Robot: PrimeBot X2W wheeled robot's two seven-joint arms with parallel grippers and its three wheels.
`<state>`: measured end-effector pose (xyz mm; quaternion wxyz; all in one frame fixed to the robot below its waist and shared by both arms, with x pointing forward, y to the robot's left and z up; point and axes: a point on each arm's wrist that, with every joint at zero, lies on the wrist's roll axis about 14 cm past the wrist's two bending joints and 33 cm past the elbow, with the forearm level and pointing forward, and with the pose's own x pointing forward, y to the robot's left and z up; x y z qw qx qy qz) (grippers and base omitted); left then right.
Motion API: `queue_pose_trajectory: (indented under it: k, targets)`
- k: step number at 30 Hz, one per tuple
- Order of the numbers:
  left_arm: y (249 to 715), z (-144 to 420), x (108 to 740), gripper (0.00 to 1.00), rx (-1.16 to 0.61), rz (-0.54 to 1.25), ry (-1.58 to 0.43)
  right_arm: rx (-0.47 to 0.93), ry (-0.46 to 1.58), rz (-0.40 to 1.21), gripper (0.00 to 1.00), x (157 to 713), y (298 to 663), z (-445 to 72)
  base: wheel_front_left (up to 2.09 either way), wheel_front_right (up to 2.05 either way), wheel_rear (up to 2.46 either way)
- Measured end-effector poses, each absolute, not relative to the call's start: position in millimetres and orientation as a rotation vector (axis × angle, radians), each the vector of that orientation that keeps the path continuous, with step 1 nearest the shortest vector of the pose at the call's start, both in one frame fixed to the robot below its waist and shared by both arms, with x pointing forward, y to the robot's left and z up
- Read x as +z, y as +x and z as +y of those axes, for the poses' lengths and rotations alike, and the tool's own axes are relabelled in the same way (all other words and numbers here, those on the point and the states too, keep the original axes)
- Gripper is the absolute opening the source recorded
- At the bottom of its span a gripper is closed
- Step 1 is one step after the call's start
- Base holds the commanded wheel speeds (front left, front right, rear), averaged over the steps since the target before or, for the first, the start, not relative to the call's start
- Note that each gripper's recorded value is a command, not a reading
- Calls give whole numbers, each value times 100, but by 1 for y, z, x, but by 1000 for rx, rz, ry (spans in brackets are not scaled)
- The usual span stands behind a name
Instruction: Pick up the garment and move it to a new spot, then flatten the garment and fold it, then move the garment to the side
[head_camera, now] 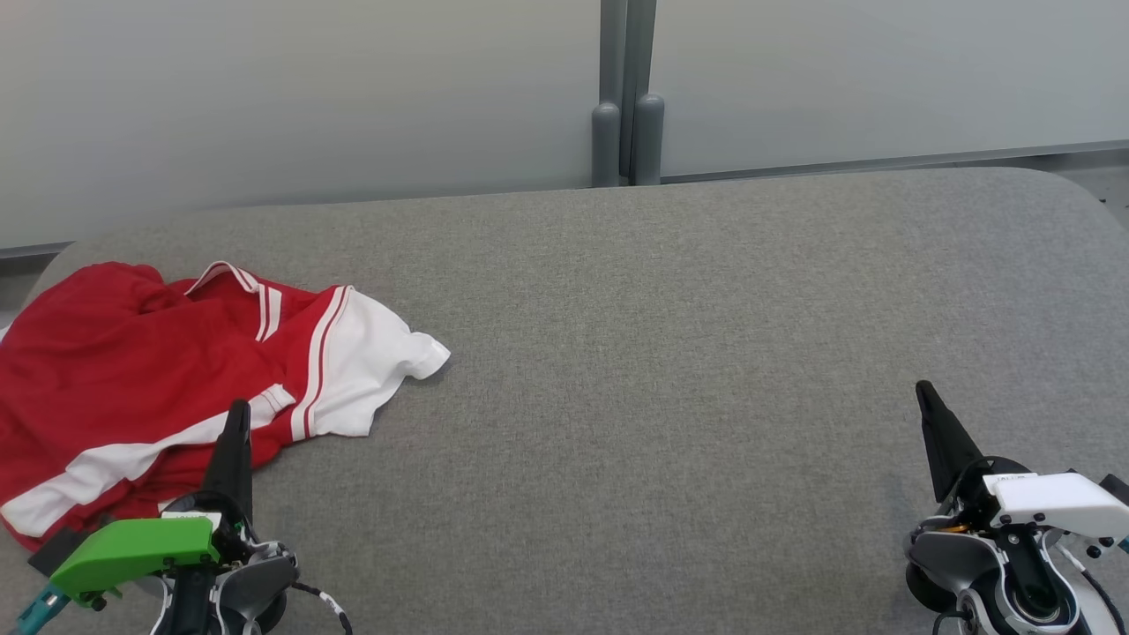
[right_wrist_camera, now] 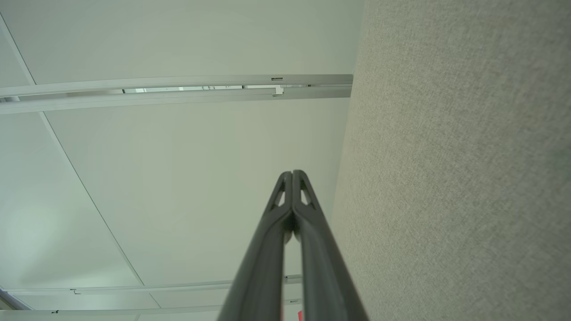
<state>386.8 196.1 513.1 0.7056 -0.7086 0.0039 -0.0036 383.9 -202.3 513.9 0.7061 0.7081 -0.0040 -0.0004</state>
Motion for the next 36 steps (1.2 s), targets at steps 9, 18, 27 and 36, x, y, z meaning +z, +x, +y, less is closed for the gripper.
queue_pose_trajectory:
  k: [9, 18, 27, 36]
  targets:
    - [378, 194, 492, 100, 40, 58, -1583, -46, 1586, 35, 100, 495, 376, -200, 0, 0, 0]
    - [374, 186, 483, 100, 61, 81, -1572, -75, 1544, 46, 100, 486, 371, -197, 0, 0, 0]
    - [373, 182, 483, 100, 61, 85, -1484, -67, 1376, 34, 100, 492, 372, -196, 0, 0, 0]
    - [374, 187, 486, 100, 61, 68, -1292, -27, 1152, 20, 100, 503, 374, -190, 0, 0, 0]
